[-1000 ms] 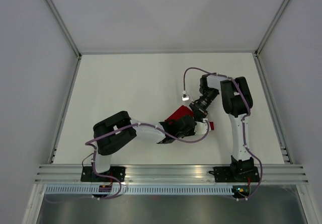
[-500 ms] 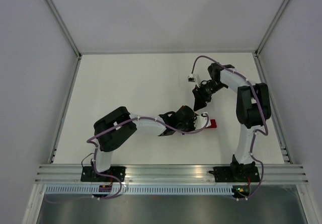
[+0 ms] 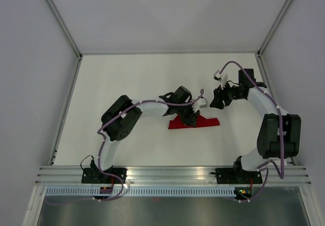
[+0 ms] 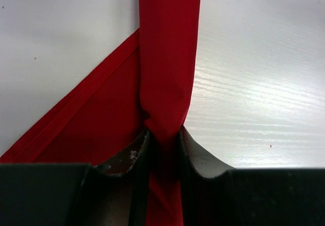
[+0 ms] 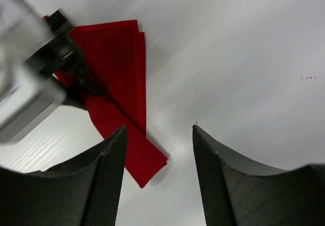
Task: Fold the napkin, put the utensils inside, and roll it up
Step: Roll the napkin at the center of the board.
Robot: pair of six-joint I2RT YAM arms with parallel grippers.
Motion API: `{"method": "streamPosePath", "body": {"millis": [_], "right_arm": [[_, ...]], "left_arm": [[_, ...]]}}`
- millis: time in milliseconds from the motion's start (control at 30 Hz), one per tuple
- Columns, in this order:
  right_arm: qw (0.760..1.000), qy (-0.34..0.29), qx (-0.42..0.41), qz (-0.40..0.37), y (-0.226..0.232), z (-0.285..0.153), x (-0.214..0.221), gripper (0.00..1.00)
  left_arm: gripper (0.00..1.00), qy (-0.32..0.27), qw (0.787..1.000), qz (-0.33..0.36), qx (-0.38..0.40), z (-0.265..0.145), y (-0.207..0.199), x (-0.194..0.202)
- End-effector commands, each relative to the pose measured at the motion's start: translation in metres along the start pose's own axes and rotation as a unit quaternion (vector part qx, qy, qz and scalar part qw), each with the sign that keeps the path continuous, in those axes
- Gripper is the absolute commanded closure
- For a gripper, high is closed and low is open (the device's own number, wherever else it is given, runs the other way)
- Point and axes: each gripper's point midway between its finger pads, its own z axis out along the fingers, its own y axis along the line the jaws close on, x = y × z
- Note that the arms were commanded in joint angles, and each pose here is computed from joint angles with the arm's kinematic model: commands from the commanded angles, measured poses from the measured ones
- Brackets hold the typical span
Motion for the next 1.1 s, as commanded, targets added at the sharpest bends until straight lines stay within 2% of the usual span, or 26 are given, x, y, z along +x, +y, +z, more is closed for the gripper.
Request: {"method": "streamPosePath", "body": {"millis": [0,67,100,167,233,267,300,367,400,533,867,967,1067], "right_arm": [[0.995,-0.038,0.024,-0.093,0.015,-0.008,-0.004,0.39],[0.989,-0.038,0.031,-0.138,0.026,-0.012,-0.003,0.38],[0.989,-0.028,0.028,-0.140,0.033,-0.008,0.012,0.38],[0.980,-0.016,0.031,-0.195,0.051,0.001,0.014,0.37],[0.975,0.007,0.018,-0.222,0.072,0.017,0.036,0.36],[0.968,-0.003,0.029,-0.250,0.077,0.019,0.031,0.34],[0.966,0.019,0.033,-0.254,0.080,0.025,0.050,0.33],[0.957,0.015,0.029,-0.287,0.095,0.035,0.050,0.31],[0.953,0.032,0.027,-0.299,0.101,0.042,0.061,0.30],[0.942,0.055,0.051,-0.326,0.101,0.058,0.073,0.30],[0.926,0.047,0.087,-0.363,0.100,0.072,0.067,0.33],[0.924,0.043,0.085,-0.371,0.104,0.072,0.066,0.32],[0.924,0.068,0.069,-0.371,0.105,0.078,0.075,0.35]], "left_arm": [[0.92,0.123,0.977,-0.161,0.071,0.000,-0.015,0.083],[0.92,0.137,0.967,-0.195,0.094,0.001,-0.019,0.090],[0.92,0.130,0.966,-0.201,0.097,0.001,-0.015,0.085],[0.92,0.136,0.959,-0.221,0.113,0.000,-0.017,0.085],[0.92,0.138,0.955,-0.237,0.113,0.001,-0.012,0.087],[0.92,0.135,0.953,-0.243,0.122,0.001,-0.013,0.085],[0.92,0.136,0.951,-0.249,0.123,0.001,-0.012,0.086],[0.92,0.133,0.949,-0.255,0.127,0.000,-0.012,0.084],[0.92,0.132,0.949,-0.257,0.128,0.000,-0.012,0.083],[0.91,0.133,0.945,-0.265,0.136,0.001,-0.014,0.082],[0.91,0.138,0.940,-0.275,0.150,0.001,-0.019,0.085],[0.91,0.139,0.939,-0.275,0.151,0.000,-0.019,0.086],[0.91,0.139,0.939,-0.276,0.153,0.000,-0.019,0.086]]}}
